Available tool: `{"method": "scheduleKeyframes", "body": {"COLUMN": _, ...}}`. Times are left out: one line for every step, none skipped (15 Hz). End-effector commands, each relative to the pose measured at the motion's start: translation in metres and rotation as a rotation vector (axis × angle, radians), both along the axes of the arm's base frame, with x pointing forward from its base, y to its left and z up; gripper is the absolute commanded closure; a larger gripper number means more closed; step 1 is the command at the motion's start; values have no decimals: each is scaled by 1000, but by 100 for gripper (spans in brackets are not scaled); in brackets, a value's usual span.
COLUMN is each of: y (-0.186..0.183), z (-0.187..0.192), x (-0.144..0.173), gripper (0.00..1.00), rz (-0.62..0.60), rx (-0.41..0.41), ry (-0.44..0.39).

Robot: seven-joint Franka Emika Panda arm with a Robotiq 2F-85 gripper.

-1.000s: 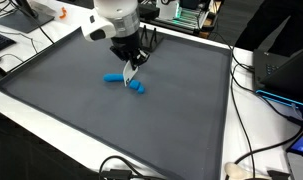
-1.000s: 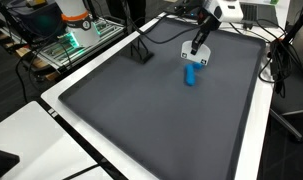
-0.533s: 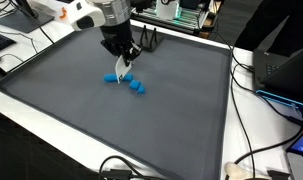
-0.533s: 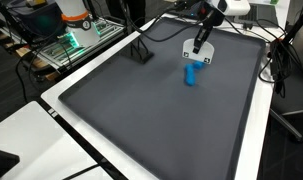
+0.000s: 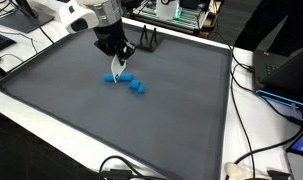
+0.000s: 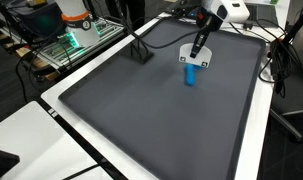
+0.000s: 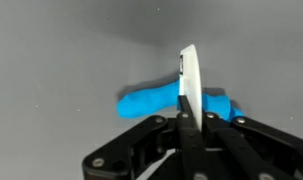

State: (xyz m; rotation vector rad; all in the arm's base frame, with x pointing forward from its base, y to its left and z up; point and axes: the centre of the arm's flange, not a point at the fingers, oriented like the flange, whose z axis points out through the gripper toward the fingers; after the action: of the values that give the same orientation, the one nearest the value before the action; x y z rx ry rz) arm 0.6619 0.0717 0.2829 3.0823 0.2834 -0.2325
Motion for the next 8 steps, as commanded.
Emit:
{"method": "scheduleKeyframes", "body": {"y": -3, "z": -8, "x": 2, "gripper": 99, "rz": 56, "rx": -2, "ry": 22}}
{"method": "scheduleKeyframes", "body": {"y": -2, "z": -10, "x": 2, "gripper": 99, "rz": 66, "rx": -1, "ry": 25}}
{"method": "scheduleKeyframes", "body": {"y": -1, "z": -11, "x": 2, "gripper": 99, "rz": 74, "rx": -2, "ry": 26}}
{"method": "scheduleKeyframes", "body": {"y": -1, "z": -13, "x": 2, "gripper": 99, "rz": 82, "rx": -3, "ry": 27}}
{"method": "scheduleKeyframes", "body": {"y": -1, "z": -15, "x": 2, "gripper": 99, "rz": 91, "rx": -14, "ry": 23}}
{"method": "scheduleKeyframes", "body": {"y": 0, "z": -16, "x": 2, "gripper": 99, "rz": 101, "rx": -12, "ry": 25}}
{"method": "scheduleKeyframes", "body": {"y": 1, "z": -17, "x": 2, "gripper": 99, "rz": 104, "rx": -13, "ry": 26}}
{"method": "scheduleKeyframes", "body": {"y": 1, "z": -18, "x": 1, "gripper": 99, "rz": 107, "rx": -13, "ry": 27}}
